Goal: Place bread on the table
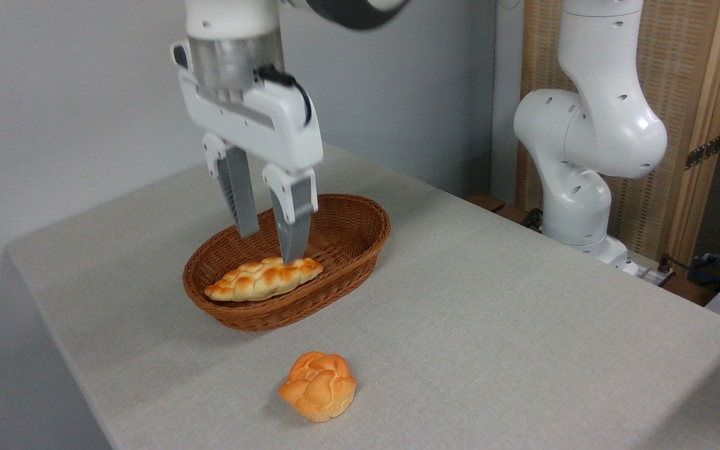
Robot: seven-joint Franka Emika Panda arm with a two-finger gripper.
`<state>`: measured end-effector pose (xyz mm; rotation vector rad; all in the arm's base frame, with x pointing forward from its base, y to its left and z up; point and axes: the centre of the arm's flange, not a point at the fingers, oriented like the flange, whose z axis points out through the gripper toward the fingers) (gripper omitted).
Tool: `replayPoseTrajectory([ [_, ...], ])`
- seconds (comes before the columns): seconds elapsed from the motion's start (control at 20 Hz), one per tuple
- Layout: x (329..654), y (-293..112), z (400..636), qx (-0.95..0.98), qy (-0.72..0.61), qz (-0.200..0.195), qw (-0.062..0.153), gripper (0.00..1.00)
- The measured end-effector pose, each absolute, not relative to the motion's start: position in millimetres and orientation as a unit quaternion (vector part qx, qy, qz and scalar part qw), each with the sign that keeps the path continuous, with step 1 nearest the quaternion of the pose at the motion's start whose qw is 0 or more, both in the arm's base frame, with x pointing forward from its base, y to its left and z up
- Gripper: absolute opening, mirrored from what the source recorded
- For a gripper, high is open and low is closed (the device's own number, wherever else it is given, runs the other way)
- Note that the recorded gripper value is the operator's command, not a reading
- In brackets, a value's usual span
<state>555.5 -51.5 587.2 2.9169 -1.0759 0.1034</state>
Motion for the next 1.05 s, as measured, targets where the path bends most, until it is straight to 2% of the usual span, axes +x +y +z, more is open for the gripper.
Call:
replayPoseTrajectory([
  [0.15, 553, -61, 596, 0.935, -0.352, 0.028, 0.017, 1.0],
  [0.65, 555, -64, 591, 0.935, -0.354, 0.024, 0.019, 1.0],
  [1.05, 556, -62, 605, 0.935, -0.353, 0.033, 0.016, 1.0],
])
